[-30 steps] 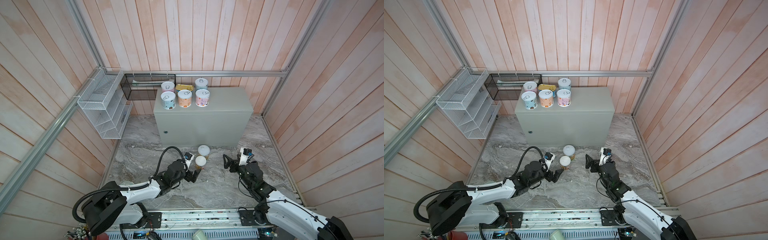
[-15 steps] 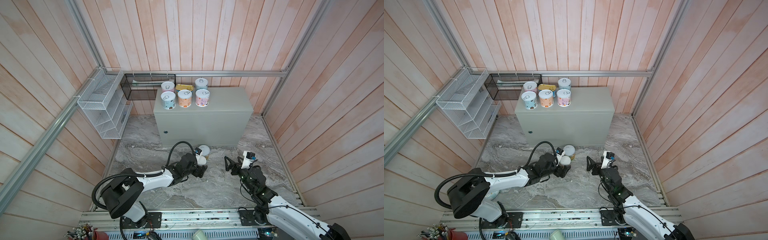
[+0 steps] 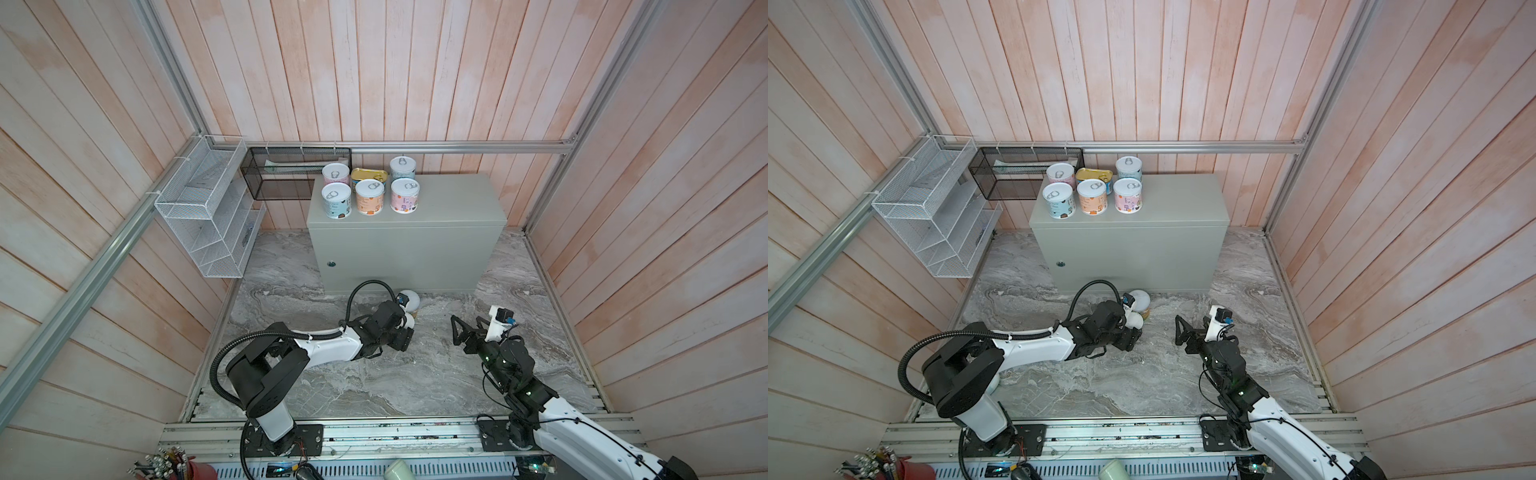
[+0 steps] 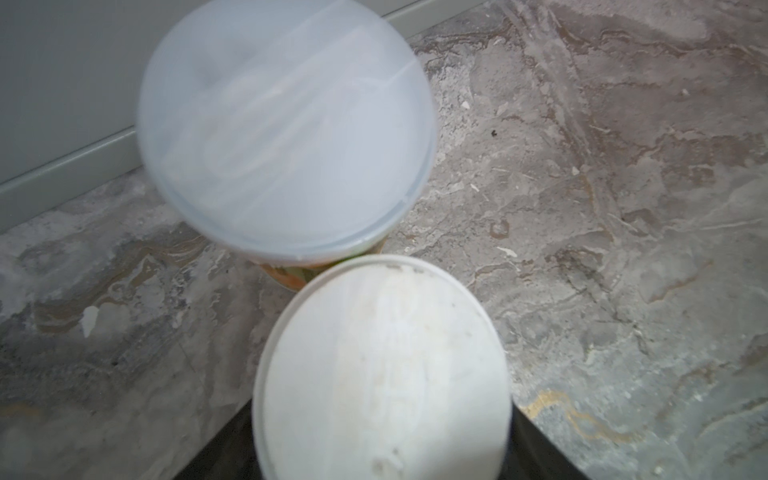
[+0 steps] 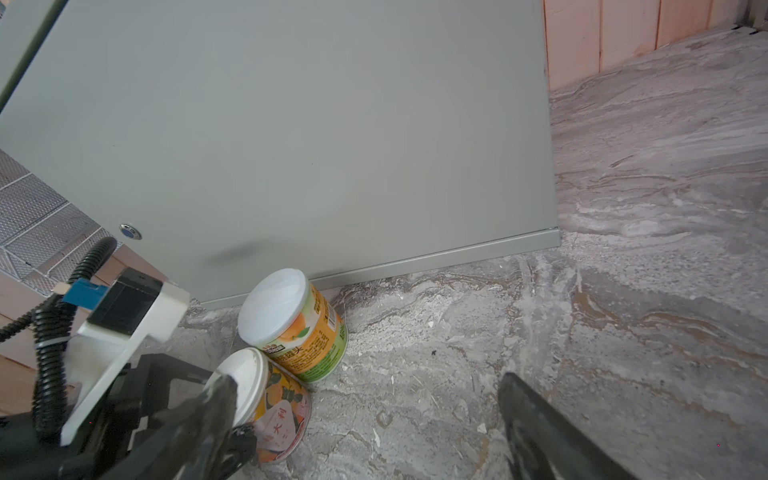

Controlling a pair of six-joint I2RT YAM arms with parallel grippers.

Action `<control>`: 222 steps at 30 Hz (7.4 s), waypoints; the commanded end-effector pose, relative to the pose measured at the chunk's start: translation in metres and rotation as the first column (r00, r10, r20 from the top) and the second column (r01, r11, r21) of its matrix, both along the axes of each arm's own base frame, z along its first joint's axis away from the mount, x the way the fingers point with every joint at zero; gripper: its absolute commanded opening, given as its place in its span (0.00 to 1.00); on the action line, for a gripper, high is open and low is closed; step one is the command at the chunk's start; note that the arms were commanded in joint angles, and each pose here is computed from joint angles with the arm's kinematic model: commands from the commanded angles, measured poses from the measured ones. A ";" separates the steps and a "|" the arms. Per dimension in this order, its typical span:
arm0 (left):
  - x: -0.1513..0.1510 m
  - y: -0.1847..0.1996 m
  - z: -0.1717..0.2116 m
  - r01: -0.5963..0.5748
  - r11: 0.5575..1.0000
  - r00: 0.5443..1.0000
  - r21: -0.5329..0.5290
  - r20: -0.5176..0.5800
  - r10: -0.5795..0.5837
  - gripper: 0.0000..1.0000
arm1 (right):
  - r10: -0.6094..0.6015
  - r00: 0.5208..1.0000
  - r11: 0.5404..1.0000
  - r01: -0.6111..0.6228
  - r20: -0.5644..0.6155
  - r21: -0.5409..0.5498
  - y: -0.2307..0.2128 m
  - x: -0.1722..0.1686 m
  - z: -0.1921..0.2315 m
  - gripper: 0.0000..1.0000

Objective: Place and organize the canned foods onto the counter
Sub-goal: 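Close the left gripper on the orange canister nearest the robot and lift it, then carry the orange canister toward the right gripper while the right gripper approaches, then close the right gripper around the orange canister held by the left gripper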

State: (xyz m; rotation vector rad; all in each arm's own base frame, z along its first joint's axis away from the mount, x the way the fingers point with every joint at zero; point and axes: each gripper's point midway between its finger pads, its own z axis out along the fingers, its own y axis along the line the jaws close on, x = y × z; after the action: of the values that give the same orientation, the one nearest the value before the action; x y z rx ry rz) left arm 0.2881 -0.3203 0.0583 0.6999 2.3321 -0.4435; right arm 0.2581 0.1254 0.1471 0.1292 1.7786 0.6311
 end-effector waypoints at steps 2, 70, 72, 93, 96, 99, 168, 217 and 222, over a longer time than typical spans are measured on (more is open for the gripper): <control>0.011 0.000 0.002 -0.039 0.999 0.999 0.032 0.016 0.039 0.79 | -0.016 0.999 1.000 0.015 -0.047 -0.011 -0.004 -0.001 -0.018 0.98; 0.013 -0.012 0.093 -0.022 0.992 0.997 -0.122 -0.077 0.012 0.45 | 0.423 0.900 0.901 -0.405 0.109 -0.157 0.082 -0.046 0.005 0.98; 0.011 -0.014 0.100 -0.011 0.993 0.997 -0.117 -0.081 0.002 0.45 | 0.416 0.903 0.903 -0.396 0.110 -0.169 0.083 -0.046 0.005 0.97; -0.028 -0.049 0.157 0.108 0.966 0.983 -0.235 -0.119 -0.139 0.44 | 0.417 0.896 0.901 -0.386 0.153 -0.196 0.088 -0.051 0.019 0.97; -0.030 -0.054 0.162 0.120 0.957 0.980 -0.264 -0.119 -0.156 0.43 | 0.401 0.902 0.910 -0.371 0.160 -0.187 0.086 -0.049 0.024 0.97; -0.034 -0.058 0.166 0.130 0.949 0.977 -0.287 -0.127 -0.172 0.43 | 0.397 0.900 0.914 -0.371 0.181 -0.165 0.086 -0.051 0.032 0.97; -0.080 -0.066 0.138 0.151 0.908 0.917 -0.390 -0.288 -0.276 0.42 | 0.294 0.932 0.955 -0.275 0.213 -0.114 0.093 -0.040 0.047 0.88; -0.084 -0.063 0.124 0.163 0.927 0.901 -0.337 -0.331 -0.279 0.82 | 0.224 0.955 0.974 -0.218 0.195 -0.052 0.087 -0.032 0.051 0.61; -0.083 -0.061 0.121 0.158 0.931 0.906 -0.329 -0.328 -0.269 1.00 | 0.219 0.956 0.976 -0.213 0.196 -0.049 0.084 -0.033 0.051 0.61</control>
State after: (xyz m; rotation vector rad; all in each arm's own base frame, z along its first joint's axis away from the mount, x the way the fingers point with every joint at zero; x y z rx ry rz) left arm 0.2203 -0.3826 0.1836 0.7243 2.4265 -1.0721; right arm 0.2149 0.2230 0.1689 -0.2844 1.7040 0.7409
